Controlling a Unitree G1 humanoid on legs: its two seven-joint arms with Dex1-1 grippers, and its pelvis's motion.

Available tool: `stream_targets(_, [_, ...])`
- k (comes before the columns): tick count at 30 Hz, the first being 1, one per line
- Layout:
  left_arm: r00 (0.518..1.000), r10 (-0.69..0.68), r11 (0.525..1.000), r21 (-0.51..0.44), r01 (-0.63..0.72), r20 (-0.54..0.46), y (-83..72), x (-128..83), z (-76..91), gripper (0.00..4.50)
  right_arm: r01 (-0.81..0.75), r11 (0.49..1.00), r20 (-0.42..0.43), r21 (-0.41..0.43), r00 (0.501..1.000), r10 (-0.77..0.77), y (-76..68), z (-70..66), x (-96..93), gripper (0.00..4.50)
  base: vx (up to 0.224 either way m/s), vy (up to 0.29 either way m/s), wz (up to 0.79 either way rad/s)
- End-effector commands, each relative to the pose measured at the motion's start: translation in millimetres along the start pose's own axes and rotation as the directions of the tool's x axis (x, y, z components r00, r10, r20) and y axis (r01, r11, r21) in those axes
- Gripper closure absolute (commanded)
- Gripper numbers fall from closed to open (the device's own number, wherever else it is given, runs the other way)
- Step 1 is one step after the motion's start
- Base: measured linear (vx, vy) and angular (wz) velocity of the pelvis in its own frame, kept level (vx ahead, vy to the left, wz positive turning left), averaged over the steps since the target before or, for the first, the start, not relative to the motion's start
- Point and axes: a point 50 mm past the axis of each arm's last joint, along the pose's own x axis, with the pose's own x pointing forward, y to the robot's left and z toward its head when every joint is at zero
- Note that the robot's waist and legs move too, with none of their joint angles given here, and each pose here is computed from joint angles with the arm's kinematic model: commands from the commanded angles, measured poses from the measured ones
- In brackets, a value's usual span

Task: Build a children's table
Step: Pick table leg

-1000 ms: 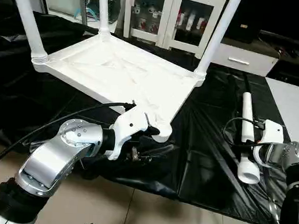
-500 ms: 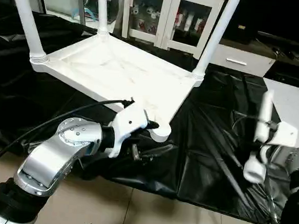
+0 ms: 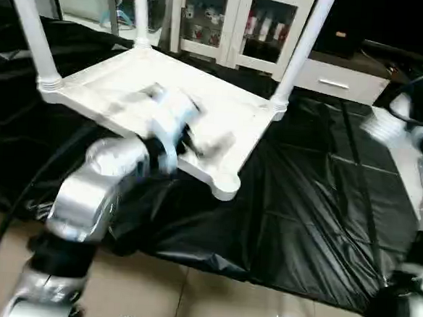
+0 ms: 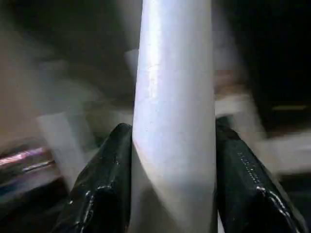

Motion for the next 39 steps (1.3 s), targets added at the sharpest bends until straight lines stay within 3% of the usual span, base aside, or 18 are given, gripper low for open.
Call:
stream_targets(1, [0.995, 0.079, 0.996, -0.045, -0.076, 0.065, 5.6, 9.0, 11.6, 0.00, -0.201, 0.969, -0.036, 0.145, 0.977, 0.208, 26.1, -8.7, -4.9, 2.66, 0.000, 0.000, 0.00])
stream_targets(2, [0.992, 0.091, 0.994, -0.071, -0.085, 0.085, 5.7, 11.3, 17.3, 0.00, -0.228, 0.957, -0.051, 0.179, 0.969, 0.240, 30.7, -13.7, -6.3, 2.66, 0.000, 0.000, 0.00])
stream_targets(4, [0.993, -0.014, 0.981, -0.191, 0.037, 0.121, -0.3, 15.2, 30.7, 0.00, -0.274, 0.937, -0.109, 0.215, 0.947, 0.302, 39.4, -26.4, -9.6, 2.66, 0.000, 0.000, 0.00])
stream_targets(6, [0.968, -0.090, 0.953, -0.261, 0.151, 0.234, -5.3, 18.8, 52.5, 0.00, -0.312, 0.923, -0.178, 0.224, 0.918, 0.354, 49.4, -42.2, -12.4, 2.66, 0.000, 0.000, 0.00])
stream_targets(10, [0.963, -0.102, 0.923, -0.337, 0.185, 0.250, -6.8, 24.4, 60.5, 0.00, -0.343, 0.896, -0.198, 0.282, 0.893, 0.405, 57.7, -50.1, -14.7, 2.66, 0.000, 0.000, 0.00])
stream_targets(16, [0.947, -0.188, 0.807, -0.509, 0.301, 0.262, -17.1, 33.8, 69.5, 0.00, -0.382, 0.855, -0.267, 0.351, 0.834, 0.483, 68.4, -65.5, -21.0, 2.66, 0.000, 0.000, 0.00])
stream_targets(23, [0.967, -0.169, 0.798, -0.550, 0.249, 0.192, -13.2, 39.4, 63.0, 0.00, -0.410, 0.841, -0.330, 0.354, 0.786, 0.522, 73.9, -74.9, -26.9, 2.66, 0.000, 0.000, 0.00])
stream_targets(24, [0.966, -0.170, 0.781, -0.571, 0.253, 0.195, -13.4, 39.7, 63.7, 0.00, -0.412, 0.855, -0.368, 0.316, 0.777, 0.511, 74.2, -79.3, -27.9, 2.66, 0.000, 0.000, 0.00])
stream_targets(25, [0.962, -0.178, 0.757, -0.596, 0.268, 0.206, -14.4, 39.5, 65.4, 0.00, -0.425, 0.876, -0.431, 0.228, 0.762, 0.482, 74.1, -87.4, -29.5, 2.66, 0.000, 0.000, 0.00])
stream_targets(28, [0.962, -0.186, 0.748, -0.606, 0.271, 0.200, -15.7, 40.3, 64.5, 0.00, -0.456, 0.883, -0.497, 0.113, 0.743, 0.448, 76.3, -99.3, -31.6, 2.66, 0.000, 0.000, 0.00])
stream_targets(33, [0.969, -0.170, 0.751, -0.613, 0.245, 0.178, -14.8, 41.9, 58.8, 0.00, -0.480, 0.877, -0.512, 0.004, 0.753, 0.414, 81.6, -105.6, -29.6, 2.66, 0.000, 0.000, 0.00])
stream_targets(34, [0.982, -0.122, 0.757, -0.626, 0.187, 0.147, -10.9, 43.6, 54.8, 0.00, -0.489, 0.868, -0.503, -0.087, 0.774, 0.385, 83.8, -106.0, -27.3, 2.66, 0.000, 0.000, 0.00])
stream_targets(37, [0.988, -0.090, 0.762, -0.630, 0.148, 0.124, -8.1, 44.3, 52.4, 0.00, -0.480, 0.864, -0.488, -0.154, 0.797, 0.355, 84.3, -105.6, -25.2, 2.66, 0.000, 0.000, 0.00])
stream_targets(39, [0.998, 0.031, 0.740, -0.672, 0.009, 0.048, 1.5, 47.7, 44.3, 0.18, -0.435, 0.801, -0.456, -0.411, 0.859, 0.233, 83.1, -111.0, -20.3, 2.66, 0.000, 0.000, 0.00])
